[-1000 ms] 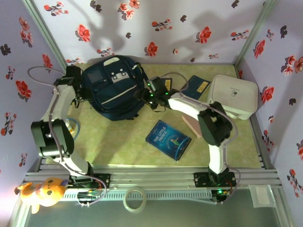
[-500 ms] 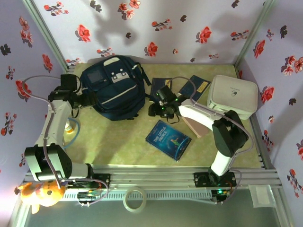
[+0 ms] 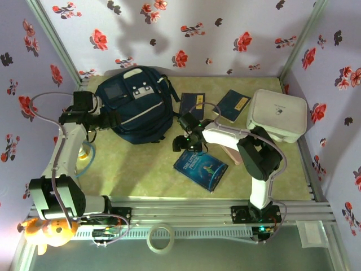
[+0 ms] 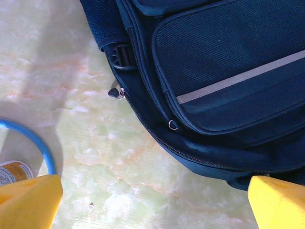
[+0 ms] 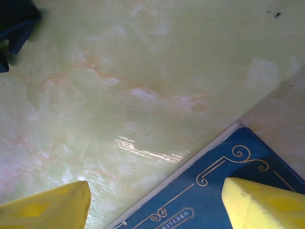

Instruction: Pack the student bag

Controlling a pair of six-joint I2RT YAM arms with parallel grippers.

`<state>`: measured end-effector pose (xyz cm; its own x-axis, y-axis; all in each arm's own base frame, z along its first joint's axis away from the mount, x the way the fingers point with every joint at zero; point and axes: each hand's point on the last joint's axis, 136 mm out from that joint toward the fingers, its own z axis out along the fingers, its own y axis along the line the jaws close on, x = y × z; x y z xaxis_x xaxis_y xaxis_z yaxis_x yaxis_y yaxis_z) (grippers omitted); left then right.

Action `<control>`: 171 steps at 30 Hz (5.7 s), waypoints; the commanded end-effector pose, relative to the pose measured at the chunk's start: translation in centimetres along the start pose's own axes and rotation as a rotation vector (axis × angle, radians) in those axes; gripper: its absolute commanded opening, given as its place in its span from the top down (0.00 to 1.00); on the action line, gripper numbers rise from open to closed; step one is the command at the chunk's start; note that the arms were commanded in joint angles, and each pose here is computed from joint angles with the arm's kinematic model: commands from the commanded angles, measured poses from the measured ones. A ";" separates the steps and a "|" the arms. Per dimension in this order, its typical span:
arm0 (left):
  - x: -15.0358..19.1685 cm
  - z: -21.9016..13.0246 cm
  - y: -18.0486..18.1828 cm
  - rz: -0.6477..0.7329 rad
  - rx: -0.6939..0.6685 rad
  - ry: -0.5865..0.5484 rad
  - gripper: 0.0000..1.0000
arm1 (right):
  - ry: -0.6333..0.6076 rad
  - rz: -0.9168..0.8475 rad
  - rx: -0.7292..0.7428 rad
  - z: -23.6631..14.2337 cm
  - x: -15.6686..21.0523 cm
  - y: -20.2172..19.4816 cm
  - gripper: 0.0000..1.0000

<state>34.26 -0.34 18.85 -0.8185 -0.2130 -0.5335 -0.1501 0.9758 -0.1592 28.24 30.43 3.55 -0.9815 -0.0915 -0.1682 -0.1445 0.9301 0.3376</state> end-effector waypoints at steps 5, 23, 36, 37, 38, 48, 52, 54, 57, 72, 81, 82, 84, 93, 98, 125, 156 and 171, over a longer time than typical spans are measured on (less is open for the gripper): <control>0.3 0.2 -1.0 0.039 0.029 0.003 0.00 | -0.092 0.200 0.234 1.6 -1.5 -6.7 0.25; 2.9 0.8 -8.8 0.134 0.230 0.095 0.00 | -0.277 0.272 0.295 -5.5 -5.2 -8.3 0.24; 10.7 1.6 -22.3 0.125 0.536 0.338 0.00 | -0.134 0.299 0.325 -4.7 1.8 -11.3 0.25; 11.0 1.9 -22.8 0.125 0.539 0.347 0.00 | -0.123 0.298 0.326 -4.6 2.0 -11.3 0.25; 11.4 2.2 -23.2 0.122 0.540 0.358 0.00 | -0.113 0.296 0.327 -4.5 2.2 -11.3 0.25; 15.6 5.6 -24.3 0.077 0.482 0.486 0.12 | -0.010 0.321 0.194 -2.8 4.1 -9.4 0.26; 17.8 6.7 -23.7 0.060 0.439 0.548 0.20 | -0.019 0.361 0.025 -2.6 4.1 -6.6 0.31; 18.8 7.0 -23.8 0.059 0.430 0.566 0.24 | -0.025 0.372 -0.034 -2.8 4.1 -5.6 0.32; 19.9 7.5 -23.8 0.052 0.414 0.593 0.30 | -0.036 0.363 -0.058 -3.0 3.9 -5.3 0.36; 22.2 9.1 -24.5 0.038 0.374 0.646 0.44 | 0.001 0.332 0.022 -1.6 5.1 -7.2 0.60; 22.4 10.6 -25.5 -0.010 0.378 0.628 0.37 | 0.035 0.294 0.000 -1.5 5.8 -6.9 0.63; 22.3 10.7 -25.6 -0.017 0.382 0.623 0.37 | 0.034 0.288 -0.002 -1.7 5.7 -6.9 0.63; 21.8 10.5 -26.5 -0.012 0.411 0.601 0.38 | 0.036 0.276 -0.006 -1.8 5.6 -6.9 0.64; 17.5 5.3 -31.1 0.008 0.644 0.484 0.50 | -0.017 0.260 -0.021 -2.6 4.3 -7.6 0.67; 17.1 4.0 -32.1 0.001 0.742 0.457 0.56 | -0.014 0.257 -0.036 -2.3 3.9 -7.5 0.67; 10.4 1.7 -29.7 0.138 0.842 0.284 1.00 | -0.432 0.343 -0.083 -10.0 -4.3 -6.1 0.38; -10.2 -5.5 -20.2 -0.682 1.056 -0.206 1.00 | -0.567 0.566 -0.991 -17.7 -10.8 9.6 0.07; -9.9 -6.4 -19.7 -0.765 1.099 -0.196 1.00 | -0.620 0.624 -1.161 -19.0 -14.8 11.9 0.13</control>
<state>42.26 -17.72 28.99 -0.6461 -0.7600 -0.0712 -0.0476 0.1332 -0.9899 37.94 35.34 25.40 -0.7583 0.6517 -0.0126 0.0018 0.0214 0.9998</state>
